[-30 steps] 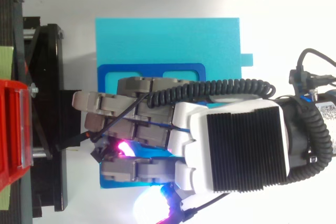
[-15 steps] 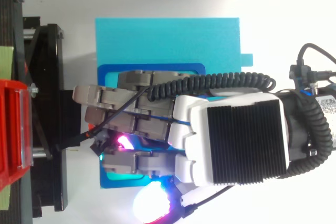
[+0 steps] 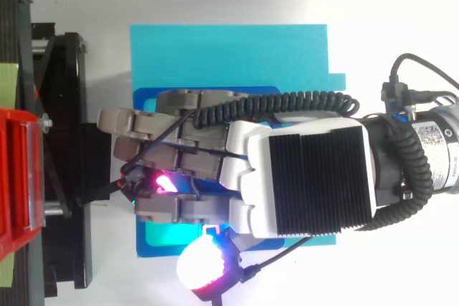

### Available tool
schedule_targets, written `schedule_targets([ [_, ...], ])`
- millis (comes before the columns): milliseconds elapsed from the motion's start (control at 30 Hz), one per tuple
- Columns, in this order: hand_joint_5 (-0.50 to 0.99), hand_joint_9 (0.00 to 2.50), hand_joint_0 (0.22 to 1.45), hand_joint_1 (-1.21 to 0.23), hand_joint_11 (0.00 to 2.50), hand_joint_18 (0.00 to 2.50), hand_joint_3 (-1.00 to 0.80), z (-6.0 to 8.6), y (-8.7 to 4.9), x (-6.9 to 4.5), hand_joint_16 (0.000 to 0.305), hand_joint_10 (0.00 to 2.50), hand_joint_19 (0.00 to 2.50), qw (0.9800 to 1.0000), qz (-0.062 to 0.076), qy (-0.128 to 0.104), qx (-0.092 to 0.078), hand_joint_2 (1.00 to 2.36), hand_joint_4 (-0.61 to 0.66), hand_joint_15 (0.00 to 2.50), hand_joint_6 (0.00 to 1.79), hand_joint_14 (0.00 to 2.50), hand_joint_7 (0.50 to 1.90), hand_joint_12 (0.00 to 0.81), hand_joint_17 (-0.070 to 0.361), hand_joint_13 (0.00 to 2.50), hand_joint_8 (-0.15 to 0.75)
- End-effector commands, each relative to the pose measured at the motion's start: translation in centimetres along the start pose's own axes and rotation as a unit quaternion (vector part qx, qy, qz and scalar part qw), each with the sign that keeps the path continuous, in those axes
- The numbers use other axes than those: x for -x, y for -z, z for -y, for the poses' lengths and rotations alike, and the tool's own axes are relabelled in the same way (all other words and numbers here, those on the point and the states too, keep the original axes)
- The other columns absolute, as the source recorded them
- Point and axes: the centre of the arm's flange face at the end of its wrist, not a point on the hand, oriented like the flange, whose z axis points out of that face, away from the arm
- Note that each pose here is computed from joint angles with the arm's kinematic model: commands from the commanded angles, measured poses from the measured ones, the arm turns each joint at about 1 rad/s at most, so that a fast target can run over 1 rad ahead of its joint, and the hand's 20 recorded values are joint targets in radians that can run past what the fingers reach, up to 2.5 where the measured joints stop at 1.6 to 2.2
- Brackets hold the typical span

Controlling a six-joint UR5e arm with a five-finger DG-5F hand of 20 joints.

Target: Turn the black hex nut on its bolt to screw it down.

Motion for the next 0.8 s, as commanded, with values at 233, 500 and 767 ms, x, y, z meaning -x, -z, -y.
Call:
schedule_targets([
  [233,-0.04,0.68,0.53,-0.26,0.0,0.47,-0.5,0.4,0.0,0.0,0.046,0.0,0.57,1.0,0.002,0.0,-0.002,1.0,0.13,0.0,0.5,0.0,1.38,0.303,0.104,0.37,0.218],
  [500,-0.04,0.68,0.52,-0.25,0.0,0.47,-0.5,0.9,0.2,0.0,0.046,0.0,0.56,1.0,0.0,0.001,0.008,1.0,0.14,0.0,0.5,0.0,1.5,0.305,0.104,0.37,0.226],
  [767,-0.04,0.68,0.52,-0.22,0.0,0.47,-0.5,1.6,0.4,0.0,0.047,0.0,0.56,0.9999,0.004,0.002,0.013,1.0,0.17,0.0,0.5,0.0,1.51,0.308,0.105,0.36,0.231],
])
